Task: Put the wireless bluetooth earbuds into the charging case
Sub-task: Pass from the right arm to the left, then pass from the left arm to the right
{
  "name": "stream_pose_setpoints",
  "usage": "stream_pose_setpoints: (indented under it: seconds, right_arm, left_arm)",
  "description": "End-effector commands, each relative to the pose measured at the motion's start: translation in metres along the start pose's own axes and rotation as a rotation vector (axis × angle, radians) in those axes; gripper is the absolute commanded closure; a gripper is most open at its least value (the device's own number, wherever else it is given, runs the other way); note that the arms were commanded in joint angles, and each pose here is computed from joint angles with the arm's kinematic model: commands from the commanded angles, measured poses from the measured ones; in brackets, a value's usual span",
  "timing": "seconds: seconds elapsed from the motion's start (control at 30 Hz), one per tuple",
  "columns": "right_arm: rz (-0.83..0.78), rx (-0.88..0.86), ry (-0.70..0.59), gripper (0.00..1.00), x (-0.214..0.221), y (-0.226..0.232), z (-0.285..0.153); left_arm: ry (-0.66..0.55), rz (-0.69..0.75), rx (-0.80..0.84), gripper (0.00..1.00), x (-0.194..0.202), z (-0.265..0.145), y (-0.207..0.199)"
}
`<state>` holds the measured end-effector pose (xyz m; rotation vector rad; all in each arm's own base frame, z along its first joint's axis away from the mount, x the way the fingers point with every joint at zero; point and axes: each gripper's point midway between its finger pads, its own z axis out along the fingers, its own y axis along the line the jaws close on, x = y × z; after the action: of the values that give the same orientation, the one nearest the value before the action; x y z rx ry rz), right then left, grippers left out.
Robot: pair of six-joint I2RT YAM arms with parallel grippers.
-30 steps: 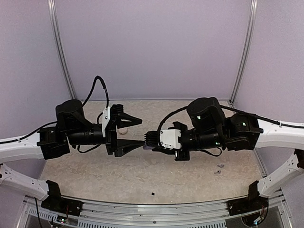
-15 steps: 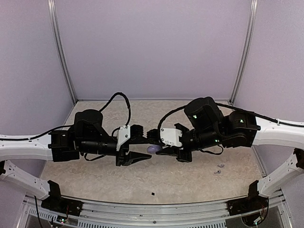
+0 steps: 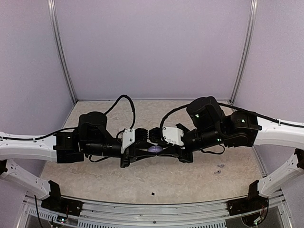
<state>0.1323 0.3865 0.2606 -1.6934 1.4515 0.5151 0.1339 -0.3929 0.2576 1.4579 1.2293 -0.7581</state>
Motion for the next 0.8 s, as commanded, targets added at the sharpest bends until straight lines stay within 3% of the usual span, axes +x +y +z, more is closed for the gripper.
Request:
stream_pose_setpoints:
  seconds: [0.0, 0.07, 0.2, 0.53, 0.77]
  right_arm:
    - [0.027, 0.035, -0.12, 0.86, -0.019, -0.013, -0.021]
    - [0.031, 0.047, -0.156, 0.7, -0.023, -0.017, -0.027]
    - [0.04, 0.079, -0.219, 0.52, -0.025, -0.022, -0.037]
    - [0.064, 0.058, -0.41, 0.48, -0.048, -0.025, -0.052]
    - [0.064, 0.001, -0.516, 0.48, -0.069, -0.021, -0.048]
  left_arm:
    - [-0.074, 0.024, -0.026, 0.83, -0.016, -0.006, 0.003]
    - [-0.108, 0.024, -0.042, 0.86, -0.022, -0.012, 0.005]
    - [-0.193, 0.023, -0.069, 0.9, -0.038, -0.025, 0.01]
    - [-0.34, 0.033, -0.084, 0.92, -0.066, -0.042, 0.012]
    - [-0.361, 0.038, -0.085, 0.92, -0.069, -0.042, 0.012]
